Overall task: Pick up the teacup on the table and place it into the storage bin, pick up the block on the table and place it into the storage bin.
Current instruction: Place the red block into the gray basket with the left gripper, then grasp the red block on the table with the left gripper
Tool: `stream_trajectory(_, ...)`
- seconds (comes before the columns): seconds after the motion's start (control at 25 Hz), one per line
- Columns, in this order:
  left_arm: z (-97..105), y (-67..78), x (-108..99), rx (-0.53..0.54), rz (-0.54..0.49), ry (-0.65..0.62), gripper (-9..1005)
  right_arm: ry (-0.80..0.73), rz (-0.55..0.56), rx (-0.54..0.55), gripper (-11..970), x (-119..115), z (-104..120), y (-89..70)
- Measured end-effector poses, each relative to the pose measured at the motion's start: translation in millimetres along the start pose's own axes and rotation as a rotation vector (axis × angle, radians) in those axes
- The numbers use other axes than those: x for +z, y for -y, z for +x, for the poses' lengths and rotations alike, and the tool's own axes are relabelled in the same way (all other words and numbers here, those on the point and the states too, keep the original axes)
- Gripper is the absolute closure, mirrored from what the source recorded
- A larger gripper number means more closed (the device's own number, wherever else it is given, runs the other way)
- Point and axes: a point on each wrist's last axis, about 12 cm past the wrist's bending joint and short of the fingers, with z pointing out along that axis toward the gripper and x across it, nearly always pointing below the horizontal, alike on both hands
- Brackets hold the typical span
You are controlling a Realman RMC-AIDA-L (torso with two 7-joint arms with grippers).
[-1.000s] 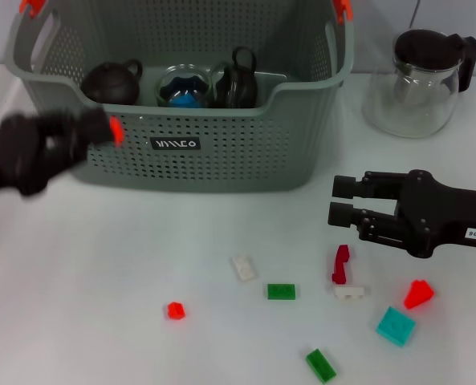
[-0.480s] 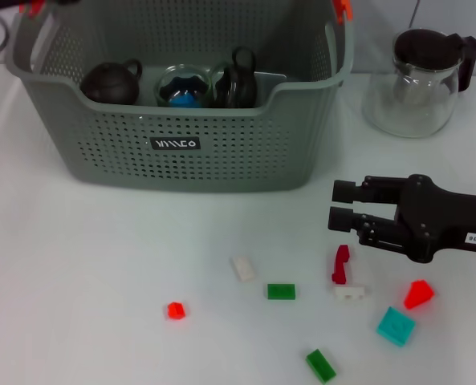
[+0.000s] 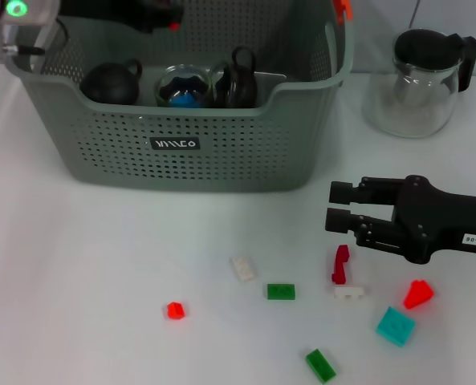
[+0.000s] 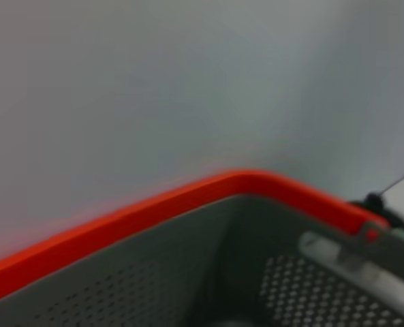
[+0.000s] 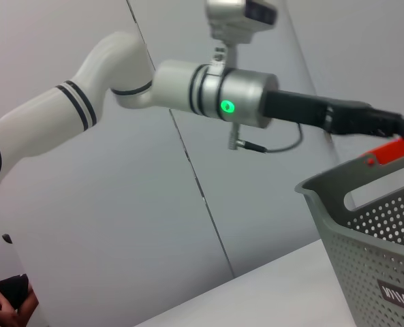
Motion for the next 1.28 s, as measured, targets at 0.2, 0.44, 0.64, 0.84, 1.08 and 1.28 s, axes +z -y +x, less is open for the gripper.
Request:
stream_trajectory(0.2, 3.0, 3.4, 17.0, 0.016, -0.090, -0.064, 643, 0.003, 0.001, 0.000, 465, -0.5, -0.3, 0.0)
stream_trajectory(0.44, -1.7, 4.0, 15.1, -0.018, -0.102, -0.046, 626, 0.005, 0.003, 0.000, 465, -1.2, -0.3, 0.0)
stream_trajectory(0.64, 5.2, 3.5, -13.7, -0.106, -0.052, 0.123, 528, 0.007, 0.000, 0.001, 465, -1.3, -0.5, -0.3)
stream_trajectory(0.84, 51.1, 16.6, -78.7, -0.128, 0.237, 0.520, 519, 0.007, 0.005, 0.001, 465, -1.3, -0.6, 0.2)
stream_trajectory(1.08, 104.3, 26.8, -116.5, -0.081, 0.358, 0.677, 518, 0.007, 0.004, -0.003, 465, 0.0, -2.4, 1.2)
stream_trajectory(1.28, 158.1, 47.9, -104.5, 0.036, 0.336, 0.448, 518, 0.006, 0.002, -0.006, 465, 0.9, -3.4, 1.8)
